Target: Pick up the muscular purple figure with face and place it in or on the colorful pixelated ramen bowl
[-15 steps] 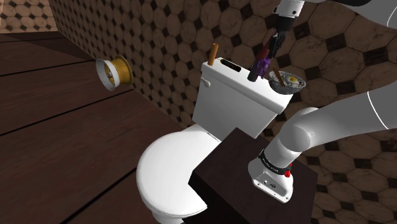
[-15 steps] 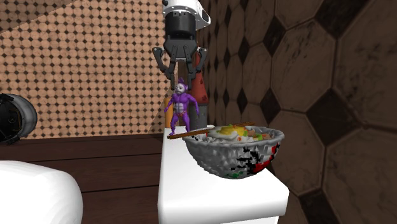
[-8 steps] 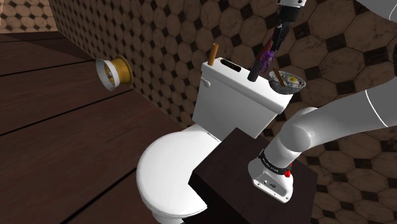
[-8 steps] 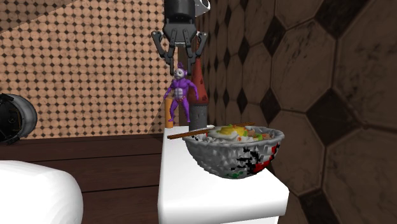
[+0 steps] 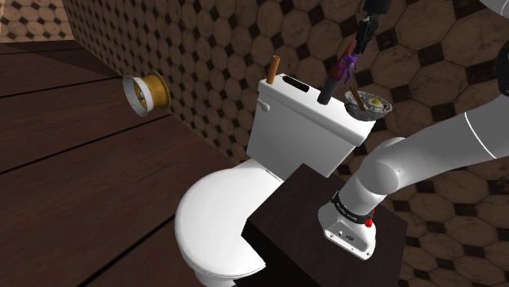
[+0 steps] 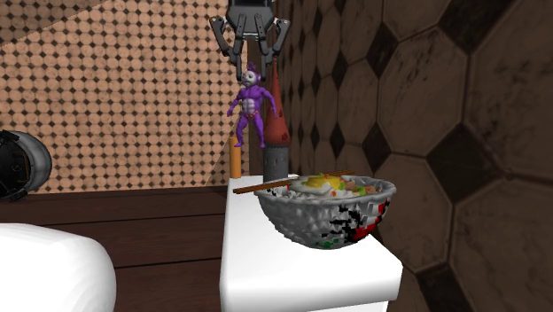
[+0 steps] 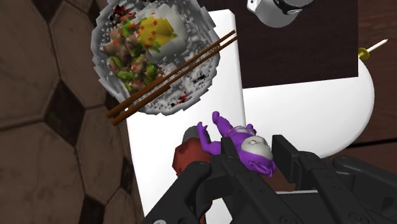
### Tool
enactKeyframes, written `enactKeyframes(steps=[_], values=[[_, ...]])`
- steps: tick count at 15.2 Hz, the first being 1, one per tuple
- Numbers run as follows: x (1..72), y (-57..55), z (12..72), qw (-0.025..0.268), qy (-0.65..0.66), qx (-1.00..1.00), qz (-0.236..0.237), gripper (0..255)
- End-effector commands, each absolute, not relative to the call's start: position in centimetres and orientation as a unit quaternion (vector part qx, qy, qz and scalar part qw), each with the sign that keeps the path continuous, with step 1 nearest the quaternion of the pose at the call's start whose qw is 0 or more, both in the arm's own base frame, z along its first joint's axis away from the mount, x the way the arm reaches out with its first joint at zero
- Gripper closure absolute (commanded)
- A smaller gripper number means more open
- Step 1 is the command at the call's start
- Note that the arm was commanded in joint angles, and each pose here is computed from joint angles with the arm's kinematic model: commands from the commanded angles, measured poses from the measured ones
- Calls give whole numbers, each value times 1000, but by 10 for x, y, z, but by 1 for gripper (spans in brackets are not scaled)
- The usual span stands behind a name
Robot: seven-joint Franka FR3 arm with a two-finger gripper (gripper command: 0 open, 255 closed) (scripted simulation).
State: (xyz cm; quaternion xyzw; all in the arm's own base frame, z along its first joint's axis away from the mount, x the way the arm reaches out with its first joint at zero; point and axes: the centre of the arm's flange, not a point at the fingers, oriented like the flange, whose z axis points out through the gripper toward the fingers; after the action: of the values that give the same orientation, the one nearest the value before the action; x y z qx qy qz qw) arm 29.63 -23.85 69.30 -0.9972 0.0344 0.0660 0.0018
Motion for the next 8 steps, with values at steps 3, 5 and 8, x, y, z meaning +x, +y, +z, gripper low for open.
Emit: enactKeyframes(steps=[3,5,8], values=[[297,-239,714,2,34,-997,66,255],[297,-239,725,2,34,-997,66,255],[287,-246,735,2,34,-997,66,255]])
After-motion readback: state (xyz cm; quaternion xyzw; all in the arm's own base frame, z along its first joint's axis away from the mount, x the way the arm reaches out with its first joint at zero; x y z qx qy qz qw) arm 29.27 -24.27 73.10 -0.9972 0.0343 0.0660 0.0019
